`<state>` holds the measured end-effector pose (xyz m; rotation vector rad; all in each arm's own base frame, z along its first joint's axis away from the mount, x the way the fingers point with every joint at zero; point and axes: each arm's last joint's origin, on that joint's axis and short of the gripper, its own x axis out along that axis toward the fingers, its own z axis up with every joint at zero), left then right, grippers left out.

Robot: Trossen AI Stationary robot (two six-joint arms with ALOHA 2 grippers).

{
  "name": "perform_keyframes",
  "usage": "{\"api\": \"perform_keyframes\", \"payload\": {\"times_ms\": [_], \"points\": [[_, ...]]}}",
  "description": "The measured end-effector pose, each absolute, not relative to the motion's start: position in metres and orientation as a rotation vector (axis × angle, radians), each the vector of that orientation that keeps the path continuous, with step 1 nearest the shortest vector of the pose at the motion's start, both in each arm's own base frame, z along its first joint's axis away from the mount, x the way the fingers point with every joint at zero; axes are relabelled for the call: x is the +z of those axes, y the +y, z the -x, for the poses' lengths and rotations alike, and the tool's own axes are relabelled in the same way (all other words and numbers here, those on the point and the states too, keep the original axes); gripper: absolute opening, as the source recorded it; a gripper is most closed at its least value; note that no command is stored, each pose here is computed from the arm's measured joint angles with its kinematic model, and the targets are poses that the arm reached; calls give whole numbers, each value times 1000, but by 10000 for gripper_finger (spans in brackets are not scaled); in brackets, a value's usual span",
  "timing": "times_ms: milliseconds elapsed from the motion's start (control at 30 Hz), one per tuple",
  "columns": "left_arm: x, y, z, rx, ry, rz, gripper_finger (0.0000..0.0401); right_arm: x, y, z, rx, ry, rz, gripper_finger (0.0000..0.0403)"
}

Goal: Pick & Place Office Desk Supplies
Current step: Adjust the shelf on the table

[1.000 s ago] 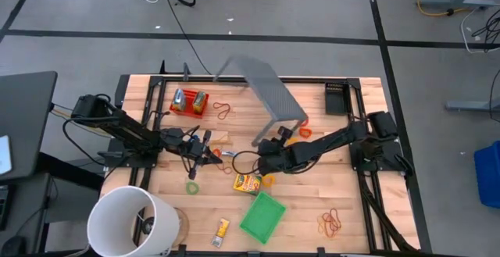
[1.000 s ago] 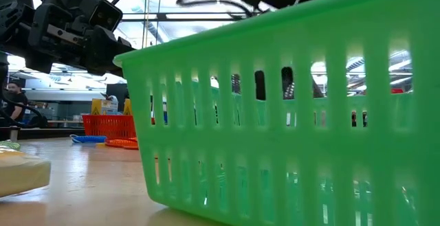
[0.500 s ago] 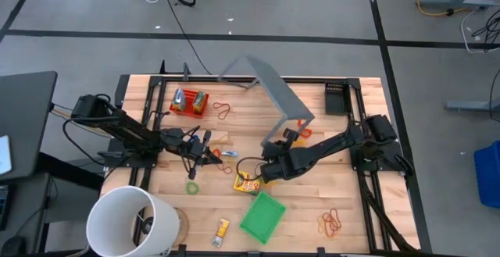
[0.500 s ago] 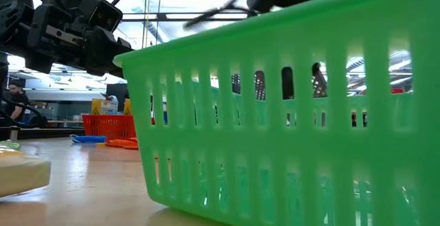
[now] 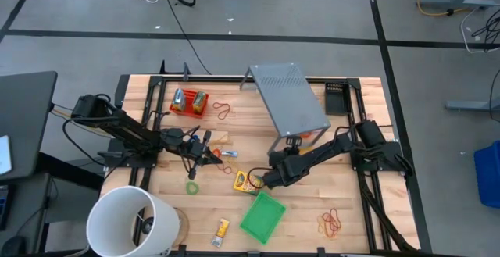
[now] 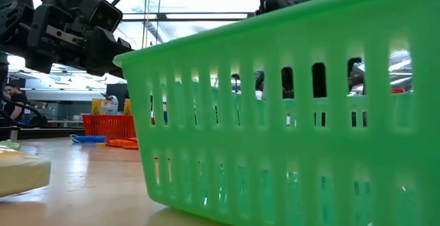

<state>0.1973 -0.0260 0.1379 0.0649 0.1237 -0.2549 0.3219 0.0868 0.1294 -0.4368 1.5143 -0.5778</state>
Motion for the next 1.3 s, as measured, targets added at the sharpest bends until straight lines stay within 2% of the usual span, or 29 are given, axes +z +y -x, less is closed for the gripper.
{"api": "perform_keyframes", "payload": {"times_ms": [200,400,700,833,1033,1300], "points": [[137,-26,-197,-255,128,-65,8,126,89,-322,-414,1597,478,11],[136,-26,-197,-255,139,-65,8,125,90,-323,-353,1619,479,22],[135,-26,-197,-255,159,-65,8,126,96,-325,-243,1639,325,163],[134,-26,-197,-255,159,-66,8,131,97,-325,-259,1629,274,200],[134,-26,-197,-255,159,-66,8,155,109,-342,-187,1556,177,211],[134,-26,-197,-252,160,-66,8,181,127,-363,-160,1363,222,212]]}}
